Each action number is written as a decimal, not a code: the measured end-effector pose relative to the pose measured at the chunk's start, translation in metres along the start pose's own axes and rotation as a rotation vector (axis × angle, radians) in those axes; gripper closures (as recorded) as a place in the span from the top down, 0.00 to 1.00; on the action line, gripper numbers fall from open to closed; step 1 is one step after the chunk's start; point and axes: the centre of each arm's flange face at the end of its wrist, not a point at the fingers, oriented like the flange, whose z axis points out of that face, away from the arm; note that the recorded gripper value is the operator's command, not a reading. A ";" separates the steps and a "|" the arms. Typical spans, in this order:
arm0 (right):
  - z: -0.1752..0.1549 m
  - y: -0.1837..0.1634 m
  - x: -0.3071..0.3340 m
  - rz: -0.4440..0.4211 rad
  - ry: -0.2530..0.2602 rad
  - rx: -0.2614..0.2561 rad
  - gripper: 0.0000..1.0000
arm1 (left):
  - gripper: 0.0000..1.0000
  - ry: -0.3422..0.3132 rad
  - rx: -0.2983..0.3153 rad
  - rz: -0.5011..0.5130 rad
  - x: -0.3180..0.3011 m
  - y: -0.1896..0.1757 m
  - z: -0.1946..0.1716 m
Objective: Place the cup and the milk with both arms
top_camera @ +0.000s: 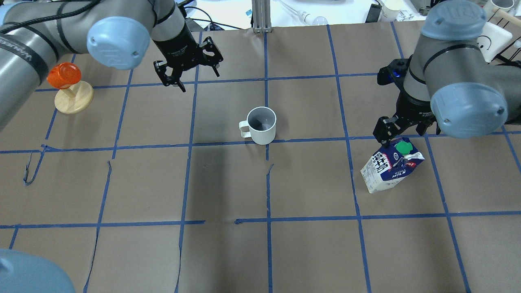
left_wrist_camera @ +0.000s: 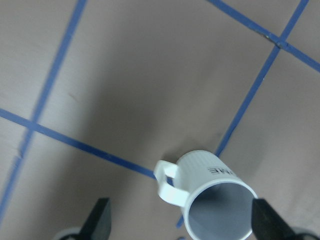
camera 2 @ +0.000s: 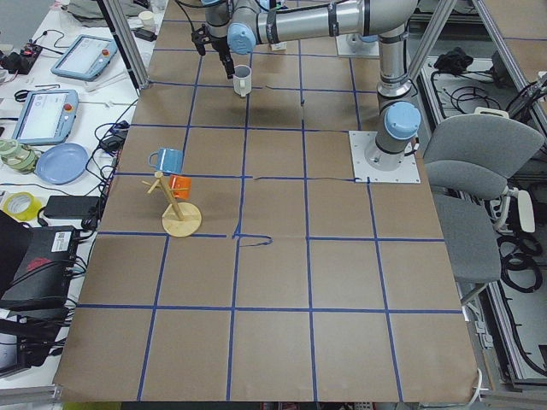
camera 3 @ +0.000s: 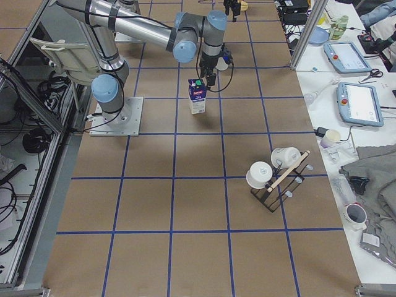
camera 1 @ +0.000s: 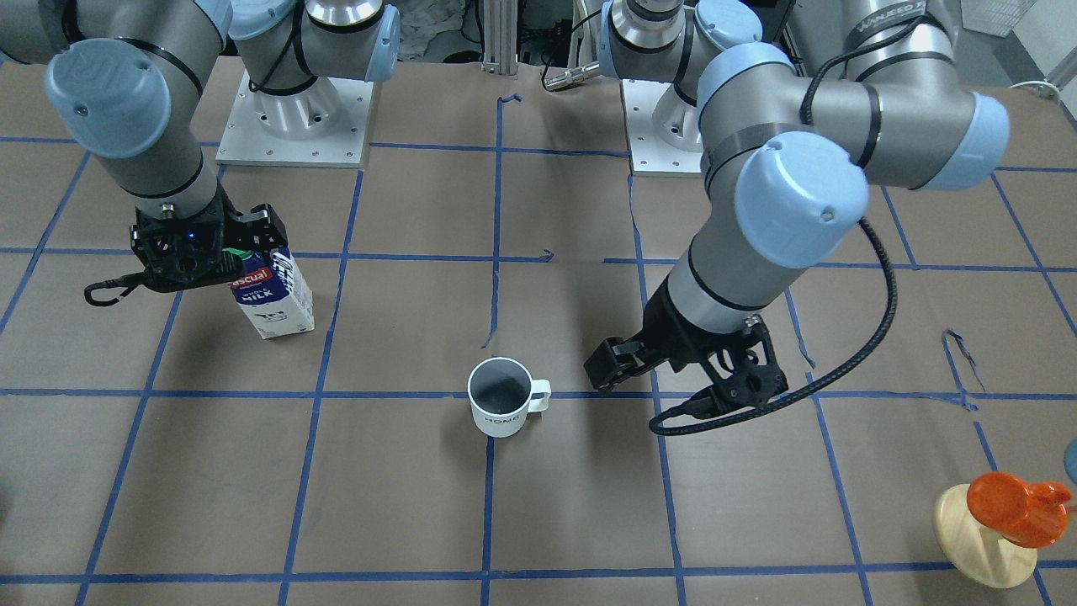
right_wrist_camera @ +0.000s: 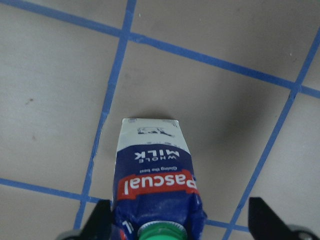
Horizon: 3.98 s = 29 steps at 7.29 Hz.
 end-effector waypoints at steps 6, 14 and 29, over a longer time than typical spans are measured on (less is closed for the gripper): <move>0.016 0.008 -0.010 -0.034 -0.054 -0.038 0.33 | 1.00 -0.096 0.057 0.154 -0.094 -0.012 -0.059; -0.058 -0.070 -0.066 0.302 -0.160 0.128 0.35 | 1.00 -0.110 0.037 0.144 -0.112 0.027 -0.051; -0.157 -0.086 -0.131 0.289 -0.105 0.227 0.98 | 1.00 -0.107 0.041 0.150 -0.110 0.031 -0.050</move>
